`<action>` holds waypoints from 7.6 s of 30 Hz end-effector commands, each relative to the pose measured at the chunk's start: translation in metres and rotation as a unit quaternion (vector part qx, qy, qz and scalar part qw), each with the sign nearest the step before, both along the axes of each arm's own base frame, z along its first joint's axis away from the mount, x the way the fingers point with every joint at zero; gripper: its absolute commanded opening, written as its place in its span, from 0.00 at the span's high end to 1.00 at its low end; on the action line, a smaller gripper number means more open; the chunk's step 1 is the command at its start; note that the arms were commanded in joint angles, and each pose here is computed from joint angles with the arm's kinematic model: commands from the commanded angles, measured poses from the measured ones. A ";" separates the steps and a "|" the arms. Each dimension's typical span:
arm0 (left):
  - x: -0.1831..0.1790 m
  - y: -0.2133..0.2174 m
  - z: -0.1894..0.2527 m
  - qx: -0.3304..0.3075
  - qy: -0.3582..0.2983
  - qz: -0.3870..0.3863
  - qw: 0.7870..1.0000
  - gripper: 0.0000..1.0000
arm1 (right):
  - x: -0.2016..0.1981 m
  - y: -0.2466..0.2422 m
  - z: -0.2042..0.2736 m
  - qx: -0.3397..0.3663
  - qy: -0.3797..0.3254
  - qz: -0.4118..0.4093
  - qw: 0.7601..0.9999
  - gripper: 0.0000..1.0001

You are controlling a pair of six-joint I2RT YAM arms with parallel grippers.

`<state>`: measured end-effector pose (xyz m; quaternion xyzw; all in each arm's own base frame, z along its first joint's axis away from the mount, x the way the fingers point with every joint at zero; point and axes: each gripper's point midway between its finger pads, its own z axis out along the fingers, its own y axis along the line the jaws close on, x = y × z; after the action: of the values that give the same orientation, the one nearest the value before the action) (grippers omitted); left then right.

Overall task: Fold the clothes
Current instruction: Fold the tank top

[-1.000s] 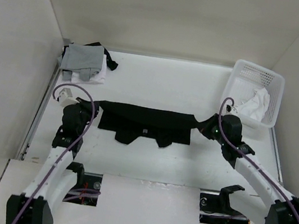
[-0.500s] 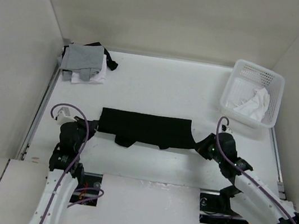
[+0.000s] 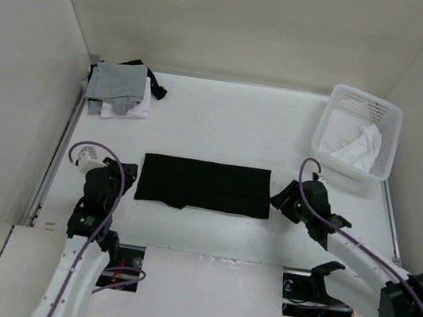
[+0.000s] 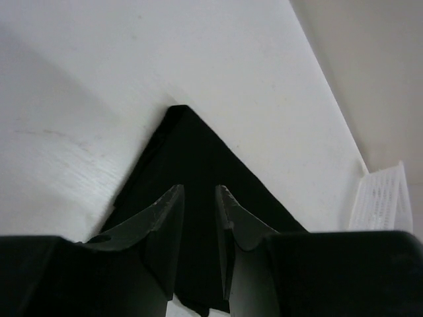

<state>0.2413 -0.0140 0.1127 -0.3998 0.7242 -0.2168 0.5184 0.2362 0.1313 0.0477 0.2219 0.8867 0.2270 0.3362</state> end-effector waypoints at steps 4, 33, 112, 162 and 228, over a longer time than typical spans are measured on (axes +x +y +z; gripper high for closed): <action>0.032 -0.083 0.021 -0.017 -0.038 -0.124 0.991 0.77 | 0.046 0.024 0.018 0.014 -0.047 0.027 0.998 0.41; 0.042 -0.209 -0.004 0.029 -0.029 -0.251 0.967 0.78 | 0.044 0.026 0.018 0.099 -0.053 -0.002 0.994 0.99; -0.023 -0.053 -0.055 -0.003 0.171 -0.044 0.984 0.70 | 0.141 0.246 0.024 0.006 -0.032 0.195 0.980 0.86; 0.037 -0.096 -0.033 -0.069 0.052 -0.084 0.993 0.65 | 0.122 0.336 0.091 0.163 -0.051 0.293 0.941 0.64; 0.084 -0.189 -0.081 -0.015 0.064 -0.321 0.945 1.00 | 0.008 0.190 0.110 0.127 -0.137 0.285 0.940 0.34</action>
<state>0.3176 -0.1957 0.0242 -0.1711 0.8504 -0.3416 0.3616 0.2331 0.3340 0.1449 -0.0424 0.8330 0.4538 0.3136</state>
